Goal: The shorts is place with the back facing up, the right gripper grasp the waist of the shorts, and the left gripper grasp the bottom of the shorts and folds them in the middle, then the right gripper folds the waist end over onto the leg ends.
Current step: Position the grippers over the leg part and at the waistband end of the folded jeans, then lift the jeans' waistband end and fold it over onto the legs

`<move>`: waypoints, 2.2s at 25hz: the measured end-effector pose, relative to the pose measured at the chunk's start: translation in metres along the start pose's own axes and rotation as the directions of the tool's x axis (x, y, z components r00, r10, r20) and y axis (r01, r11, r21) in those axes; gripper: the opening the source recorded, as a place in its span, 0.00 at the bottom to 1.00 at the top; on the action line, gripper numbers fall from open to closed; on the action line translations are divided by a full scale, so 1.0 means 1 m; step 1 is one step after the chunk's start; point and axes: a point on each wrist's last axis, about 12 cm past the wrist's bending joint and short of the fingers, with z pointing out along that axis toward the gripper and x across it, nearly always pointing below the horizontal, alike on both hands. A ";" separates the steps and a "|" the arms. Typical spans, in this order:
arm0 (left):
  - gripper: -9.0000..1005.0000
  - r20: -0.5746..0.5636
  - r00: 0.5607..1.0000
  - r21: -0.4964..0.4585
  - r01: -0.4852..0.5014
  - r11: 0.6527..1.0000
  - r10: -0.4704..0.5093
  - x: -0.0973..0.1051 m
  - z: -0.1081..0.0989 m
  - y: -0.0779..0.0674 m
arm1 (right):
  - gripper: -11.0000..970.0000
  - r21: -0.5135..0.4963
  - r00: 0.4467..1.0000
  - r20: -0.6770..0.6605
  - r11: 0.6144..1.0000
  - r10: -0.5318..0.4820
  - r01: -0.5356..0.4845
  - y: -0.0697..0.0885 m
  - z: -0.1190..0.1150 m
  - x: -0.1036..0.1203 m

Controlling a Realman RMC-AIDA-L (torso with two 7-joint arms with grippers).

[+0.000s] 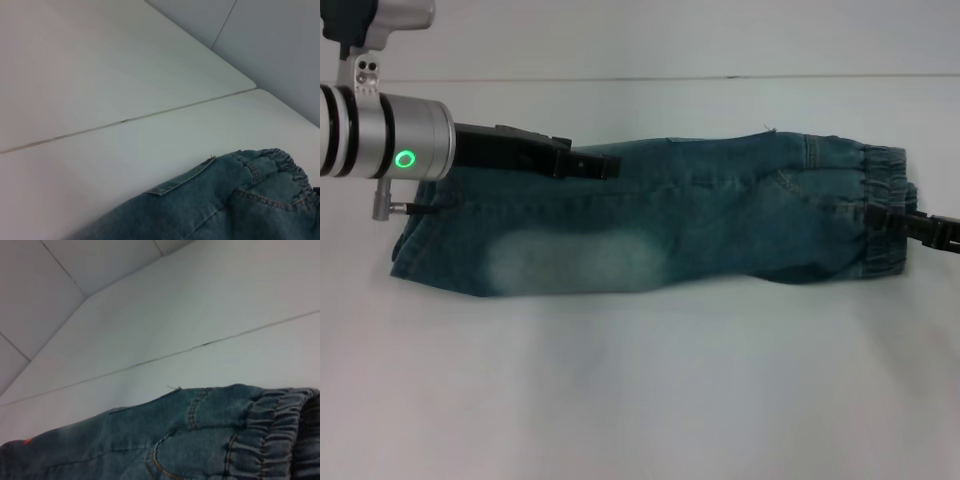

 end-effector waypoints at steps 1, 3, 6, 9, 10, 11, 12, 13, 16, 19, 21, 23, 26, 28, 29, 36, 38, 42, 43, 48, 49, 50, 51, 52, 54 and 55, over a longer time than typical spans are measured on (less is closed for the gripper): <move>0.88 0.000 1.000 0.001 -0.001 1.000 0.001 -0.001 0.000 0.000 | 0.92 -0.002 1.000 -0.002 1.000 0.003 -0.003 0.000 0.000 0.002; 0.88 -0.001 1.000 0.001 -0.003 1.000 0.003 -0.001 0.000 0.000 | 0.91 -0.005 1.000 -0.006 1.000 0.009 -0.009 0.000 -0.001 0.005; 0.88 -0.001 1.000 0.000 -0.005 1.000 0.005 -0.002 0.000 0.000 | 0.91 -0.011 1.000 -0.004 1.000 0.019 -0.020 0.000 -0.004 0.010; 0.88 -0.001 1.000 -0.001 -0.008 1.000 0.008 -0.003 0.000 0.000 | 0.91 -0.013 1.000 0.002 1.000 0.028 -0.028 0.000 -0.006 0.013; 0.88 -0.001 1.000 -0.001 -0.009 1.000 0.009 -0.003 0.000 0.000 | 0.91 -0.013 1.000 0.005 0.999 0.030 -0.030 0.000 -0.007 0.014; 0.88 -0.001 1.000 -0.001 -0.009 1.000 0.009 -0.004 0.000 0.000 | 0.91 -0.011 0.999 0.007 0.999 0.032 -0.032 0.000 -0.007 0.014; 0.88 -0.001 1.000 -0.002 -0.010 1.000 0.010 -0.004 0.000 0.000 | 0.91 -0.009 0.999 0.009 0.999 0.035 -0.035 -0.001 -0.008 0.015; 0.88 -0.001 1.000 -0.002 -0.011 1.000 0.010 -0.004 0.000 0.000 | 0.91 -0.007 0.999 0.010 0.999 0.037 -0.037 -0.001 -0.009 0.015; 0.88 -0.003 1.000 -0.003 -0.010 1.000 0.010 -0.004 0.000 0.000 | 0.90 -0.005 0.999 0.012 0.999 0.040 -0.040 -0.002 -0.010 0.016; 0.88 -0.004 1.000 -0.002 -0.010 1.000 0.010 -0.004 0.000 0.001 | 0.90 -0.005 0.999 0.008 0.999 0.043 -0.043 -0.002 -0.010 0.018; 0.88 -0.005 1.000 -0.002 -0.009 1.000 0.009 -0.004 0.000 0.001 | 0.90 -0.005 0.999 0.005 0.999 0.042 -0.042 -0.002 -0.009 0.019; 0.88 -0.005 1.000 -0.002 -0.010 1.000 0.010 -0.004 0.000 0.001 | 0.90 -0.006 0.999 0.002 0.999 0.037 -0.037 -0.001 -0.009 0.020; 0.88 -0.005 1.000 -0.002 -0.012 1.000 0.012 -0.005 -0.001 0.001 | 0.90 -0.009 0.999 -0.003 0.999 0.037 -0.037 -0.001 -0.008 0.021; 0.88 -0.005 1.000 -0.002 -0.014 1.000 0.014 -0.006 -0.001 0.001 | 0.89 -0.012 0.999 -0.006 0.999 0.040 -0.040 0.000 -0.008 0.023; 0.88 -0.005 1.000 -0.002 -0.014 1.000 0.014 -0.006 -0.001 0.001 | 0.89 -0.012 0.999 -0.007 0.999 0.042 -0.042 0.000 -0.007 0.023; 0.88 -0.003 1.000 -0.002 -0.020 1.000 0.020 -0.009 0.000 0.001 | 0.89 -0.026 0.999 -0.012 0.999 0.044 -0.044 0.001 -0.007 0.024; 0.88 -0.003 1.000 -0.002 -0.021 1.000 0.021 -0.010 0.000 0.001 | 0.89 -0.027 0.999 -0.014 0.999 0.042 -0.042 0.001 -0.007 0.025; 0.88 -0.003 1.000 -0.003 -0.021 1.000 0.021 -0.010 -0.001 0.001 | 0.88 -0.028 0.999 -0.014 0.999 0.040 -0.040 0.002 -0.007 0.024; 0.88 -0.003 1.000 -0.003 -0.022 1.000 0.022 -0.010 -0.001 0.001 | 0.88 -0.028 0.999 -0.014 0.999 0.040 -0.041 0.002 -0.006 0.024; 0.88 -0.003 1.000 -0.003 -0.022 1.000 0.022 -0.010 -0.001 0.001 | 0.88 -0.023 0.999 -0.013 0.999 0.047 -0.047 0.001 -0.006 0.023; 0.88 -0.003 1.000 -0.003 -0.022 1.000 0.022 -0.010 -0.001 0.001 | 0.84 -0.023 0.999 -0.013 0.999 0.047 -0.047 0.001 -0.006 0.023; 0.88 -0.003 1.000 -0.003 -0.023 1.000 0.023 -0.010 -0.001 0.001 | 0.80 -0.023 0.999 -0.012 0.999 0.046 -0.046 0.001 -0.006 0.022; 0.88 -0.003 1.000 -0.003 -0.023 1.000 0.023 -0.011 -0.001 0.001 | 0.76 -0.024 0.999 -0.013 0.999 0.046 -0.047 0.001 -0.005 0.022; 0.88 -0.003 1.000 -0.003 -0.023 1.000 0.023 -0.011 -0.001 0.001 | 0.72 -0.025 0.999 -0.014 0.999 0.047 -0.047 0.001 -0.005 0.022; 0.88 -0.003 1.000 -0.003 -0.023 1.000 0.023 -0.011 -0.001 0.001 | 0.65 -0.026 0.999 -0.017 0.998 0.051 -0.051 0.001 -0.004 0.022; 0.88 -0.003 1.000 -0.003 -0.023 1.000 0.023 -0.011 -0.001 0.001 | 0.60 -0.027 0.998 -0.018 0.998 0.053 -0.054 0.001 -0.004 0.022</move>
